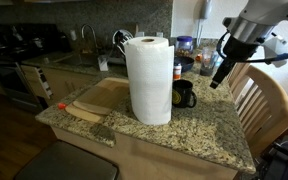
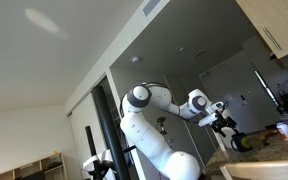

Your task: Pick the cup and move it to the left on the counter

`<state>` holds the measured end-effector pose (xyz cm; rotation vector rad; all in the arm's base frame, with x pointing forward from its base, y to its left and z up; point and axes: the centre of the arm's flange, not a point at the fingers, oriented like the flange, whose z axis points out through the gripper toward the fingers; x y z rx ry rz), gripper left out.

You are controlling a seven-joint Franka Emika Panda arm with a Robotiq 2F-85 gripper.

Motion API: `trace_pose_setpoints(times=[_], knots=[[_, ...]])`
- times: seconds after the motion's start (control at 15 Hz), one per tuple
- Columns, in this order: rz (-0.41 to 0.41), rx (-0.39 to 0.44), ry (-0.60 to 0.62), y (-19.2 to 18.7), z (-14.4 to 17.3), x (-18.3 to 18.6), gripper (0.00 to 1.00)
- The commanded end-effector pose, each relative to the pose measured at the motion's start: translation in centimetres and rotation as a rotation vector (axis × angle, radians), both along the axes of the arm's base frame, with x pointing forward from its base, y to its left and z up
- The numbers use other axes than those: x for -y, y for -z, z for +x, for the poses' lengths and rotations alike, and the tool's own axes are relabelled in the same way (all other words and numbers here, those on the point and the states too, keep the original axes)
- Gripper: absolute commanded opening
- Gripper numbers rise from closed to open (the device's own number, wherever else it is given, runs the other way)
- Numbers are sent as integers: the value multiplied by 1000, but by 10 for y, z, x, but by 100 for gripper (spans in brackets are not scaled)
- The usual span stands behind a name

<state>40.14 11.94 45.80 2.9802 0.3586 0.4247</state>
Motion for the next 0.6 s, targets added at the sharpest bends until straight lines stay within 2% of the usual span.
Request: trace_pose_setpoints(times=[0.0, 0.07, 0.13, 0.27, 0.4, 0.53], knots=[[0, 0, 0, 0, 0, 0, 100], [-9, 77, 82, -19, -33, 64, 100], [29, 104, 130, -38, -14, 73, 100], [75, 148, 224, -71, -7, 110, 100], [113, 232, 332, -108, -3, 164, 100], [140, 305, 445, -134, -18, 220, 100]])
